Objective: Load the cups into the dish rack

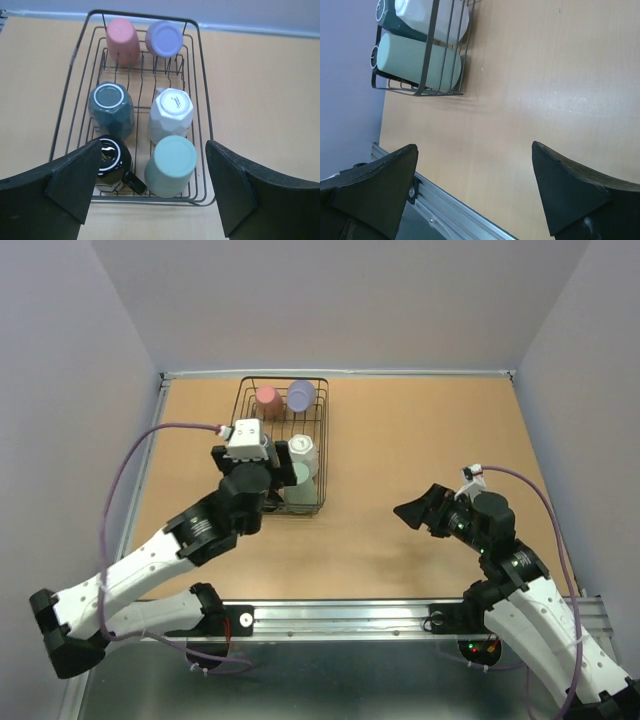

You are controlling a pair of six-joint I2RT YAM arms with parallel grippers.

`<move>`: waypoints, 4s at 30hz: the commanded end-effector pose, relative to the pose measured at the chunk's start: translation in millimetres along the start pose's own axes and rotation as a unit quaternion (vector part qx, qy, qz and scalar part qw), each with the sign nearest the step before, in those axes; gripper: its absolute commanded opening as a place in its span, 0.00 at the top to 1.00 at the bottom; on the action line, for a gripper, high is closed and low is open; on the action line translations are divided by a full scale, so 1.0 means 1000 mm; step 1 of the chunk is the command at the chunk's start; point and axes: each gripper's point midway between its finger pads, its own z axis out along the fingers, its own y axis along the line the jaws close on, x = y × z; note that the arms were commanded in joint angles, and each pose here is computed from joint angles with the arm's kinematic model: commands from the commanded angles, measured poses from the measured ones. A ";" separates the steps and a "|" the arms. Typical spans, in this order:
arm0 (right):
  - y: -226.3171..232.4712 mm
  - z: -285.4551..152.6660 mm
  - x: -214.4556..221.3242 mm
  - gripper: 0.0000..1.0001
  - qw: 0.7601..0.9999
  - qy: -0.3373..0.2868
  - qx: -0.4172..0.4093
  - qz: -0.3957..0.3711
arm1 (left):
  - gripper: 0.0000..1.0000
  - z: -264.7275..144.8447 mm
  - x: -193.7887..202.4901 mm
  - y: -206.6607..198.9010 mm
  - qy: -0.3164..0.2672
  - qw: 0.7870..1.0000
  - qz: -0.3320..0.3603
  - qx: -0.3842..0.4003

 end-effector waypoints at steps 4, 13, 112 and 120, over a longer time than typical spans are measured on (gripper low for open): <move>0.043 -0.041 -0.037 0.00 0.993 -0.075 -0.057 -0.076 | 0.04 -0.059 -0.054 0.075 -0.068 0.996 -0.054 -0.032; 0.071 -0.081 -0.044 0.00 0.984 -0.114 -0.114 -0.074 | 0.03 -0.087 -0.039 0.122 -0.071 0.990 -0.110 -0.055; -0.144 0.059 -0.149 0.00 0.834 -0.166 0.420 -0.316 | 0.01 0.098 0.056 0.216 -0.238 0.951 0.013 -0.198; -0.220 0.044 -0.157 0.00 0.819 -0.209 0.478 -0.239 | 0.01 0.098 0.056 0.216 -0.238 0.951 0.013 -0.199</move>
